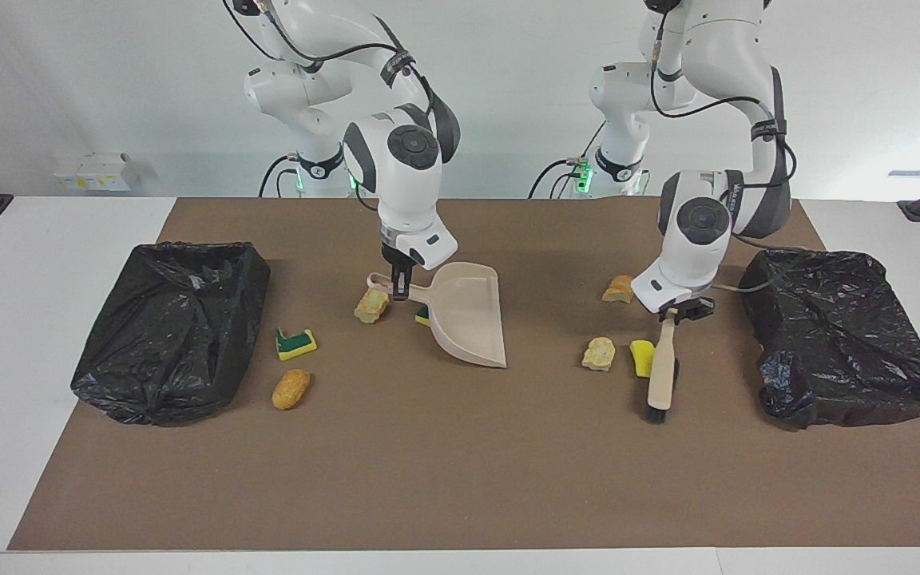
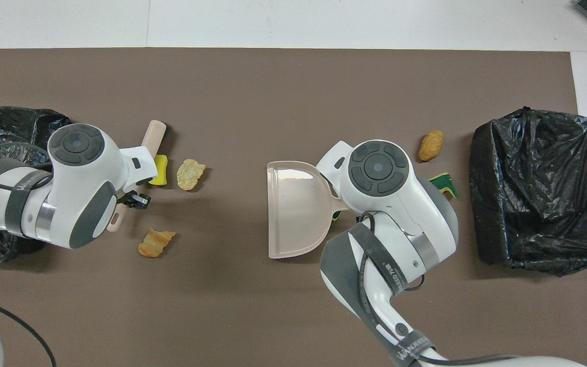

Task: Sweep and dump trash in bin
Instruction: 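Sweep the yellow sponge and crusts into the dustpan with the left gripper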

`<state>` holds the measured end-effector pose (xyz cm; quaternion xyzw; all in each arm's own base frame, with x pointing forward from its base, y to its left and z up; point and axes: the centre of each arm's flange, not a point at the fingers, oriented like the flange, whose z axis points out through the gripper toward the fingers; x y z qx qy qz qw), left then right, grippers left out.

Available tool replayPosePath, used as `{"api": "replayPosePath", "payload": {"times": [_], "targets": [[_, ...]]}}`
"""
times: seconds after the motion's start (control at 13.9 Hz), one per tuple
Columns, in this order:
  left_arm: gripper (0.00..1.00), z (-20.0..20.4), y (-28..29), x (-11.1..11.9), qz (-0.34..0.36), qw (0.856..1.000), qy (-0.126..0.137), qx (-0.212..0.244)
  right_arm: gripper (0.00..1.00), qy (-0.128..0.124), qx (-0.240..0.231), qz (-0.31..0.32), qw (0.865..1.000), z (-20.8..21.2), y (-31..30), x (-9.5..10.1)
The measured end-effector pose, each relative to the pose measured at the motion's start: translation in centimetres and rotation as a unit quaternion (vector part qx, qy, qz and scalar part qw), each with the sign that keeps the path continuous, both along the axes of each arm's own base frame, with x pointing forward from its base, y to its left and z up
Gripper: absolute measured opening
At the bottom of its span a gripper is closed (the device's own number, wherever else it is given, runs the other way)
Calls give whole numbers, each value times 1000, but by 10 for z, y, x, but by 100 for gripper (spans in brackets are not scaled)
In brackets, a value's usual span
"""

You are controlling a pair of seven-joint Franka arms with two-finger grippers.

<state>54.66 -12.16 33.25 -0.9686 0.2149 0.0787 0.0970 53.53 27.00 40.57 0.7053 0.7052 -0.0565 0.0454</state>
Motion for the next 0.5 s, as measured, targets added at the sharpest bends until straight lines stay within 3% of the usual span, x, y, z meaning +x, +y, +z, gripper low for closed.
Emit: {"api": "replayPosePath", "payload": {"times": [0.5], "targets": [[26,5,-87,-38,-10,997,47,-67,31,0,0,0,1000,0,0,0]]}}
